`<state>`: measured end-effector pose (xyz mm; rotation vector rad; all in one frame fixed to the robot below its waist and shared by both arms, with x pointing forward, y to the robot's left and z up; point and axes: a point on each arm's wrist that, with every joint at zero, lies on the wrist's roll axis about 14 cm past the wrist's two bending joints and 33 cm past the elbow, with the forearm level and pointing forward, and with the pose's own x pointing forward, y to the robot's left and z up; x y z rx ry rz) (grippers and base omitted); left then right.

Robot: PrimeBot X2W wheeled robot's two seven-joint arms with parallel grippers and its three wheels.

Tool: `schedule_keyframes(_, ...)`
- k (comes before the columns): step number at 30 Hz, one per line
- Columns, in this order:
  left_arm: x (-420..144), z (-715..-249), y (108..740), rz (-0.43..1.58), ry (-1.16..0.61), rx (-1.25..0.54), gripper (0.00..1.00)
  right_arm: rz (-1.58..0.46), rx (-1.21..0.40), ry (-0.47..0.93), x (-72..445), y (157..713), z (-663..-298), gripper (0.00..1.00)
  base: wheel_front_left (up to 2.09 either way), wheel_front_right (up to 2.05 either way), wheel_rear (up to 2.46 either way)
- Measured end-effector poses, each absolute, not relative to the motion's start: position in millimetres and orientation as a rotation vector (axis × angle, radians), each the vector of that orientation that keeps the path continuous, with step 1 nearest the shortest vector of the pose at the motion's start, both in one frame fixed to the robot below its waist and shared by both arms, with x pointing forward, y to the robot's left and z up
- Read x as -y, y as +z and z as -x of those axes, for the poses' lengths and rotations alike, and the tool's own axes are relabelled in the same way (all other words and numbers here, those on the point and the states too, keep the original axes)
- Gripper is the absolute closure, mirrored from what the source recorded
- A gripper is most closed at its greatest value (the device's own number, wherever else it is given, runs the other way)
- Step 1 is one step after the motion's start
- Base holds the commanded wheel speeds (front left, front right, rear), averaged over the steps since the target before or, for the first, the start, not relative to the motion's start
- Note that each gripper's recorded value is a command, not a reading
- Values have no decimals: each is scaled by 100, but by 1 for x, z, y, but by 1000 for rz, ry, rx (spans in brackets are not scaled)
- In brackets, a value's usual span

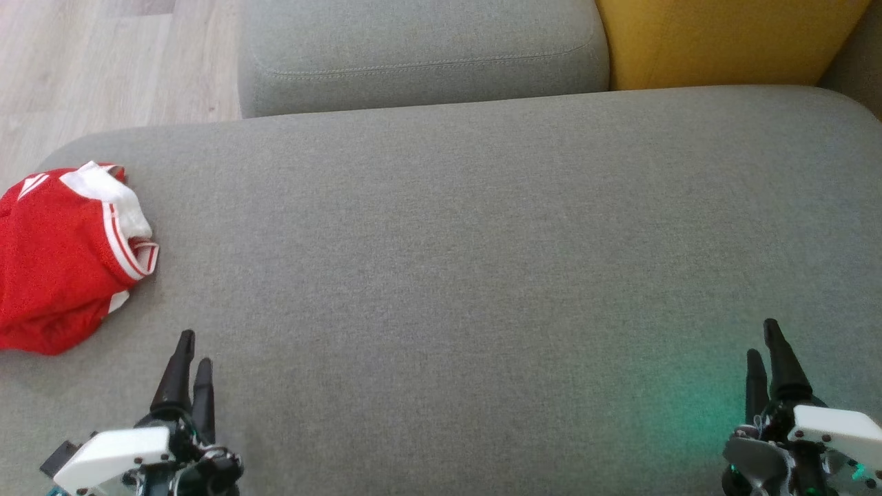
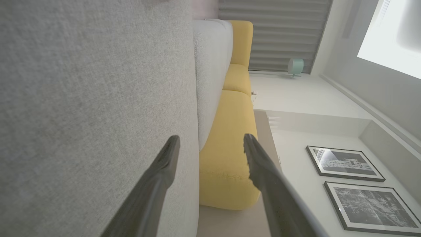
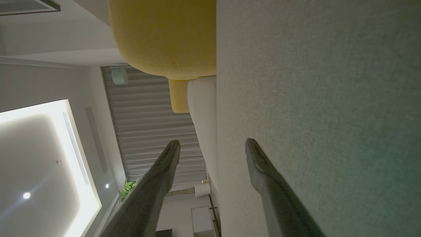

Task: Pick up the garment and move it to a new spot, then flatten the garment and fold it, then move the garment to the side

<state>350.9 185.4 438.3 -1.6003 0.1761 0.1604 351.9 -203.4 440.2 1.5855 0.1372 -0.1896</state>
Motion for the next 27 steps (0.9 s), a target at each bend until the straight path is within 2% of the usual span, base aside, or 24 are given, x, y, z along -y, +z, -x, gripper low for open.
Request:
schedule_keyframes(8,-184,-355,449,1507,130,-156,0,-1517,-122,-176,202,447,-355,0,0,0,0)
schedule_keyframes(27,-177,-366,490,1172,7,-68,0,-1178,-65,-40,194,487,-368,0,0,0,0)
